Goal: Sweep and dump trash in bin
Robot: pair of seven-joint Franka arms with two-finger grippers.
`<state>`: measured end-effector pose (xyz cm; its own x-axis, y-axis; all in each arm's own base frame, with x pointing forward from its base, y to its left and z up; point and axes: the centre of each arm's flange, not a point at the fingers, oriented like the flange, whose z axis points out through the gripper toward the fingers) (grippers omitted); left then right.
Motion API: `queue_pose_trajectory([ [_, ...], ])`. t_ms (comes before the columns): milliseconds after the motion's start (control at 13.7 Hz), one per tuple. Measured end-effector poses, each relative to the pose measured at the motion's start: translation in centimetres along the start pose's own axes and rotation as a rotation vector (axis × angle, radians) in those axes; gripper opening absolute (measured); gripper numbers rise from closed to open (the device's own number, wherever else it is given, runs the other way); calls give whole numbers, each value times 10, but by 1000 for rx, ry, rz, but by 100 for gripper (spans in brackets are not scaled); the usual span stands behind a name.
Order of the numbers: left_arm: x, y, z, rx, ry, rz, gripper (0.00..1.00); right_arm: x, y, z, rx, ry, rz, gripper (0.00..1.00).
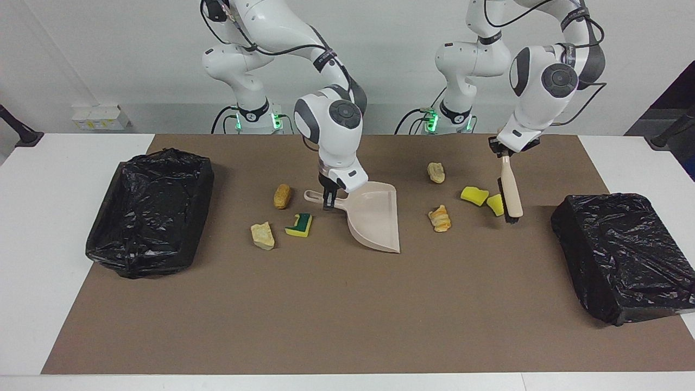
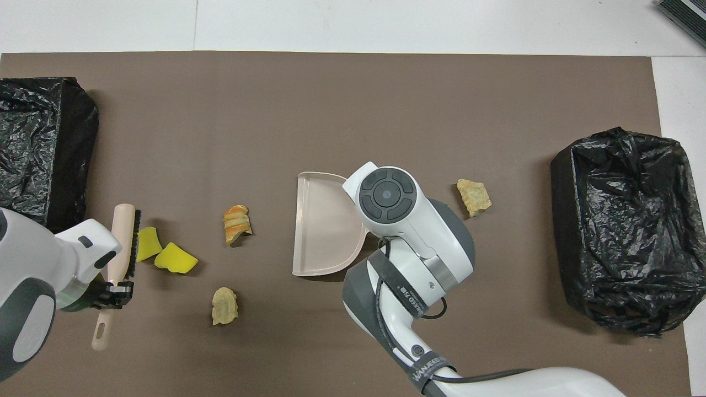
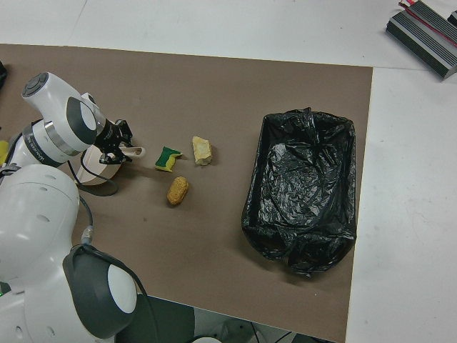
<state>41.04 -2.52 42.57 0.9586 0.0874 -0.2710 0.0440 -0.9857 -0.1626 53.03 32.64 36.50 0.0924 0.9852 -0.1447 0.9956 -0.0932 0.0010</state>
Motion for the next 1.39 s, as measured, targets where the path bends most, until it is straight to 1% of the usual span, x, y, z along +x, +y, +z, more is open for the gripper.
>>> queue_pose_trajectory([
  [220, -23, 1, 22, 8, -26, -197, 26, 0, 0, 0, -3, 3, 0, 33],
  [366, -30, 4, 36, 22, -50, -292, 26, 0, 0, 0, -4, 3, 0, 33],
  [512, -33, 13, 46, 39, -60, -352, 26, 0, 0, 0, -4, 3, 0, 33],
  [732, -28, 55, 54, 44, -9, -420, 26, 0, 0, 0, -4, 3, 0, 33],
  [805, -27, 72, 56, 26, -7, -444, 26, 0, 0, 0, -4, 3, 0, 33],
  [878, -24, 86, 56, -8, -15, -465, 26, 0, 0, 0, -3, 3, 0, 33],
  [1024, -10, 107, 48, -47, -15, -468, 26, 0, 0, 2, -3, 3, -1, 33],
  [1244, 19, 140, 19, -67, 24, -439, 26, 0, 0, 3, -3, 3, -1, 33],
  [1317, 29, 150, 6, -62, 26, -432, 26, 0, 0, 3, -3, 3, -1, 33],
  [1390, 35, 154, -3, -47, 11, -429, 26, 0, 0, 3, -3, 3, -1, 33],
])
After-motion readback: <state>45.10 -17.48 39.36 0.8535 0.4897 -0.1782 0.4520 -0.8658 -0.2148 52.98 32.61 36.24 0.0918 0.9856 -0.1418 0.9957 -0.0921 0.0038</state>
